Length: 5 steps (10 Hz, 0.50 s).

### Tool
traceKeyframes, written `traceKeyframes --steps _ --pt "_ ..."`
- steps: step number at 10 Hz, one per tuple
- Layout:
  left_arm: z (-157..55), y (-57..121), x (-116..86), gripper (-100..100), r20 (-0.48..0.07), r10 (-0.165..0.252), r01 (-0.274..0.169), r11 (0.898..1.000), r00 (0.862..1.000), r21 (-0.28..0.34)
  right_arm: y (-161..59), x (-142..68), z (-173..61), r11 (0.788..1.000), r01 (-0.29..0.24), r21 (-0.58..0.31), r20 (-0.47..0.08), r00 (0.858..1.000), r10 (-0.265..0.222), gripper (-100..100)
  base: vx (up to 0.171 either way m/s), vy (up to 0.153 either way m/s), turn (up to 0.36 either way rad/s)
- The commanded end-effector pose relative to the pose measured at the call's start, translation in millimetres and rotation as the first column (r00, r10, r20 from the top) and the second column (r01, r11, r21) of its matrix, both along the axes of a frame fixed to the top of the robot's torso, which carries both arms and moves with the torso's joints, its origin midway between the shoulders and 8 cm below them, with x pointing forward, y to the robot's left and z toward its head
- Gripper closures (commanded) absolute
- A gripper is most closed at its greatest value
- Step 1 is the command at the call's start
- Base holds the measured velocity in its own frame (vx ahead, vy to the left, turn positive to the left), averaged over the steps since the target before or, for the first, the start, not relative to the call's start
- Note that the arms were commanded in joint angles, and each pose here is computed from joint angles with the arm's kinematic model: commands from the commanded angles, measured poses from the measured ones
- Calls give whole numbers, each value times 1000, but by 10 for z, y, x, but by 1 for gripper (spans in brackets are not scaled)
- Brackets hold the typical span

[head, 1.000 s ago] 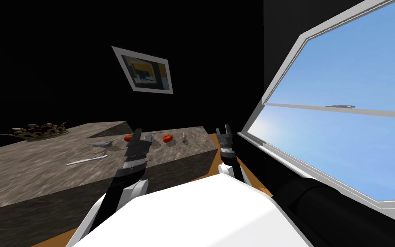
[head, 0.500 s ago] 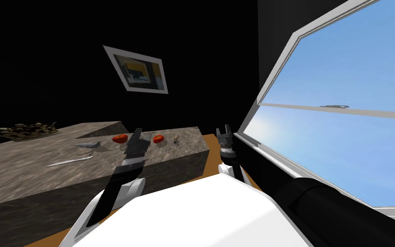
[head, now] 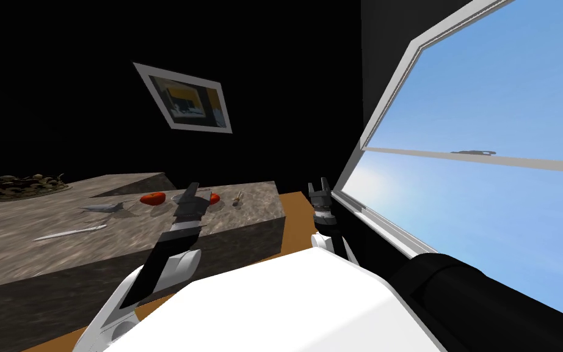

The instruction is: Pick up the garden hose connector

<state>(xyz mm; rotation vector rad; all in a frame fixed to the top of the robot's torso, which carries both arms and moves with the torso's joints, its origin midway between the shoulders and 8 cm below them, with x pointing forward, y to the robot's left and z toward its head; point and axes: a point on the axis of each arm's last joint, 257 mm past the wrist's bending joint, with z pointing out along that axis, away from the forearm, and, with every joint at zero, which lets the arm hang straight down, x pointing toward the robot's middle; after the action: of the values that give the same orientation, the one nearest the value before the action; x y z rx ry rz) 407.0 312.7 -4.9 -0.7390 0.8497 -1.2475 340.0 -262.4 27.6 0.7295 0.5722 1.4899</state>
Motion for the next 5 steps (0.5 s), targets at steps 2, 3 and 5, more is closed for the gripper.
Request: traceKeyframes --steps 2,3,5 --pt "-88 196 99 -100 -39 21 -21 1000 999 -18 0 0 0 1000 0 0 0 1000 0 0 -6 -260 6" --pt "-142 339 163 -100 -63 36 -38 999 997 -31 0 0 0 1000 0 0 0 1000 0 0 19 -322 33" --pt "-199 496 225 -100 -90 54 -58 997 995 -45 0 0 0 1000 0 0 0 1000 0 0 10 -245 17"
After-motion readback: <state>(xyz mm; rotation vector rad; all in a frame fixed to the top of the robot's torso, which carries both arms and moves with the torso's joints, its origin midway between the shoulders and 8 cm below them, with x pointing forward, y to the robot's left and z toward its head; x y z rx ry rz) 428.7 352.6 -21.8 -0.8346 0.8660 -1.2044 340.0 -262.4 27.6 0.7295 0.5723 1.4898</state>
